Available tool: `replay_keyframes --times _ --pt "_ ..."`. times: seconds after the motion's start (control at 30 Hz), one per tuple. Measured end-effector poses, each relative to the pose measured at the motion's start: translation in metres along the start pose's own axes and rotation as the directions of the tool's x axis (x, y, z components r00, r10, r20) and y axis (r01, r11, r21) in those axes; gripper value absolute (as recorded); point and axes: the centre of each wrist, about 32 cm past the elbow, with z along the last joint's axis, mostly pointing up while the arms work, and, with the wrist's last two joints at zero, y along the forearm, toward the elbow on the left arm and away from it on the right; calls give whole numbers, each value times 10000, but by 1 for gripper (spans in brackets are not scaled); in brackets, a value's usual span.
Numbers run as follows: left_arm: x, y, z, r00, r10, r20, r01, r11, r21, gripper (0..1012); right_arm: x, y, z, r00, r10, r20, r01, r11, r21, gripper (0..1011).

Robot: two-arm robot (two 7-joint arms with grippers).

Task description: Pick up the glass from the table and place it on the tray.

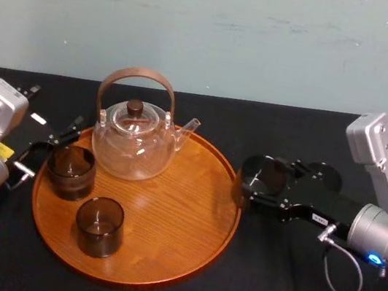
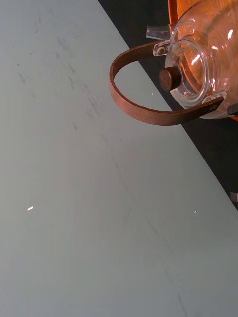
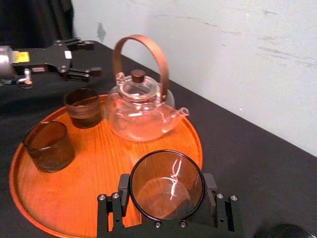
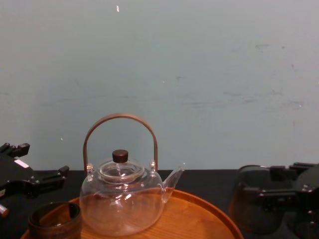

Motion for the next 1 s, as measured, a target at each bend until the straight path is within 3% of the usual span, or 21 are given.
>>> replay_keyframes --times 0.57,1.0 --pt "0 0 0 10000 -1 0 1 10000 0 1001 -215 189 86 9932 1100 374 -1101 9939 -6 900" --pt "0 0 0 10000 -1 0 1 10000 0 1001 -371 310 56 9798 1949 455 -1942 9808 -195 900"
